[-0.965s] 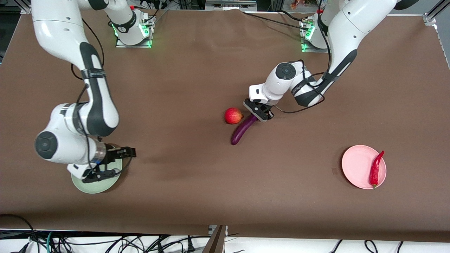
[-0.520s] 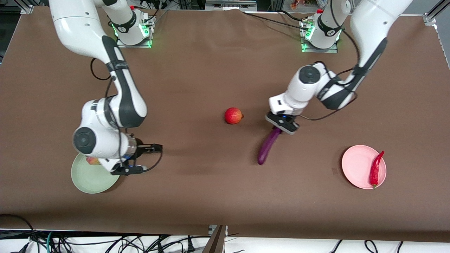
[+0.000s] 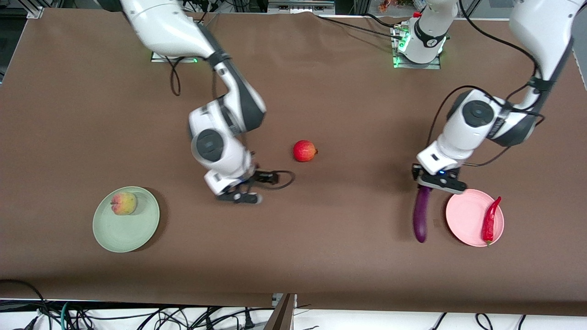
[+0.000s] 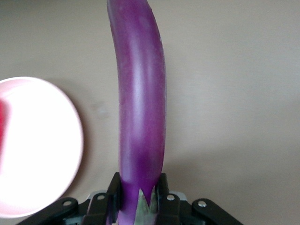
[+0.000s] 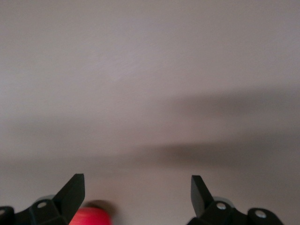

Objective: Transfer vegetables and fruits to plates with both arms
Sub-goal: 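Place the eggplant with the left gripper while the right gripper reaches the apple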

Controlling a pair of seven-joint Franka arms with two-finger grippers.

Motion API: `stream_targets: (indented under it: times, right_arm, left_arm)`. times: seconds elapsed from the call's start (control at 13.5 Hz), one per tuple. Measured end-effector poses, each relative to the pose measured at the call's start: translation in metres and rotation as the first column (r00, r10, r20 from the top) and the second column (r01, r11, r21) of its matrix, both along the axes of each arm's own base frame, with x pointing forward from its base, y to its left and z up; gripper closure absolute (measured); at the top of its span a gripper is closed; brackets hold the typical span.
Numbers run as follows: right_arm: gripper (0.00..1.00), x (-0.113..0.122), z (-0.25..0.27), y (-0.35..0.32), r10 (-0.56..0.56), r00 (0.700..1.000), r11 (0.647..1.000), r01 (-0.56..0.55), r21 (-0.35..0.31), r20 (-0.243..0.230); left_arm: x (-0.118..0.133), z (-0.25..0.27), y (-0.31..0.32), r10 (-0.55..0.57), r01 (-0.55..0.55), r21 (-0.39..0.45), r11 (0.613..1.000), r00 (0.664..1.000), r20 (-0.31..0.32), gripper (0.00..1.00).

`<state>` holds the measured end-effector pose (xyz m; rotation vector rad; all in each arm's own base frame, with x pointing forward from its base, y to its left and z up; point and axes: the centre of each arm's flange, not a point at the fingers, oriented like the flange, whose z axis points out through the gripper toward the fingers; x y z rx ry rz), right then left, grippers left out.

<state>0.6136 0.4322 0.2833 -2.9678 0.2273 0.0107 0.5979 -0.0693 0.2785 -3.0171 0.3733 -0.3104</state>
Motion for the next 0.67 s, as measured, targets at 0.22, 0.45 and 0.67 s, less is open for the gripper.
stream_targets:
  times: [0.22,0.45,0.67]
  right_arm:
    - [0.00,-0.034,-0.024,0.052,-0.035,0.999,0.999,0.035,-0.006,0.030]
    - [0.00,-0.058,-0.045,0.081,-0.036,0.998,0.999,0.038,-0.036,0.054]
    - [0.00,-0.069,-0.051,0.092,-0.014,0.998,0.998,0.018,-0.054,0.063]
  left_arm:
    - [0.024,0.020,0.041,0.078,-0.077,0.044,0.996,0.997,-0.020,0.67]
    - [0.048,0.020,0.101,0.091,-0.089,0.048,0.995,0.995,-0.040,0.67]
    - [0.050,-0.016,0.149,0.047,-0.046,0.015,0.999,0.994,-0.097,0.67]
